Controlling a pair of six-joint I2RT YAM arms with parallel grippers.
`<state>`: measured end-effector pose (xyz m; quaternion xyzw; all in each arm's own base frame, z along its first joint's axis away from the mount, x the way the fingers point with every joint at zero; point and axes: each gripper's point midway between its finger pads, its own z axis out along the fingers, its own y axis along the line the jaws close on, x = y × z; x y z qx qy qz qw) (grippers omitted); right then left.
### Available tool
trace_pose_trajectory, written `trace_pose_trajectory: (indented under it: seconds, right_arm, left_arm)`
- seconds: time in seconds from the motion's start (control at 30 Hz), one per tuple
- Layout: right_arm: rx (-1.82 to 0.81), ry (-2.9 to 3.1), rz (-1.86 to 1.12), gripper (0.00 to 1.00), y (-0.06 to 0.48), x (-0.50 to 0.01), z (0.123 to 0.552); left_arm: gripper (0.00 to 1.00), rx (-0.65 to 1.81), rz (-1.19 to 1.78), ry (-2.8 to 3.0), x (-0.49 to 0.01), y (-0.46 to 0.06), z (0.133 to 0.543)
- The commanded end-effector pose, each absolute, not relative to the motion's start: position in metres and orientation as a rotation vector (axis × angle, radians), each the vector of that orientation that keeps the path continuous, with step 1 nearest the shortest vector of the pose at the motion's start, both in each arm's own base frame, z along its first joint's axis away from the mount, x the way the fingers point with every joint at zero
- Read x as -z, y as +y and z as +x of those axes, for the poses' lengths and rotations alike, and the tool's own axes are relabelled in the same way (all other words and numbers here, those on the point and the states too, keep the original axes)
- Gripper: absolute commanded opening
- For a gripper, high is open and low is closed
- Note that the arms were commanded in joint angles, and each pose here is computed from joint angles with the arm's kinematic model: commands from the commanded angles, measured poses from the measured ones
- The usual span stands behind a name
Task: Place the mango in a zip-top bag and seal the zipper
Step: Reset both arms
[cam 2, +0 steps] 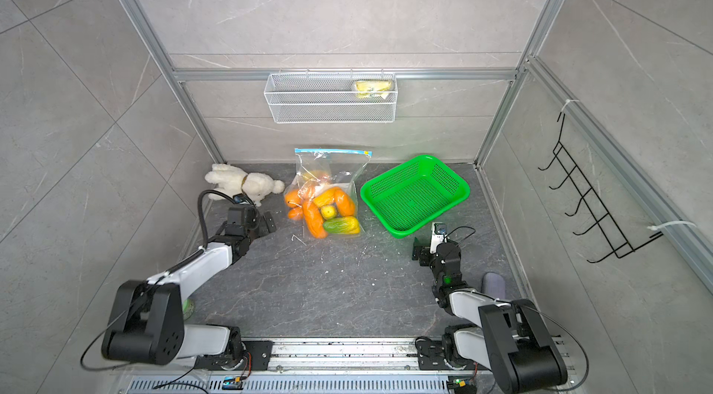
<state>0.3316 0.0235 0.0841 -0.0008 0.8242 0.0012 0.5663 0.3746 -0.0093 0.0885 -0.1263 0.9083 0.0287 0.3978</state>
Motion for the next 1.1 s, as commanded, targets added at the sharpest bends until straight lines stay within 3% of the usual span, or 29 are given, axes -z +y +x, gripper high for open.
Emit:
trace_pose_trajectory:
  seconds: [0.0,0.3,0.63,0.87,1.07]
  right_arm:
    - [0.032,1.736,0.044,1.0,0.012,-0.118,0.356]
    - [0.005,1.863,0.016,1.0,0.016,-0.097,0.387]
    - [-0.007,1.828,0.014,1.0,0.016,-0.1,0.381]
    - [-0.005,1.831,0.011,1.0,0.016,-0.099,0.381]
    - [-0.013,1.821,0.003,1.0,0.017,-0.101,0.38]
  left_arm:
    - [1.0,-0.15,-0.224,2.069,-0.139,-0.002,0.408]
    - [1.0,-0.077,-0.105,1.829,-0.147,0.0,0.411]
    - [1.0,-0.02,-0.087,1.908,-0.149,0.001,0.418]
    - [1.0,-0.022,-0.124,1.927,-0.147,0.009,0.375]
    - [1.0,-0.017,-0.129,1.941,-0.146,0.017,0.385]
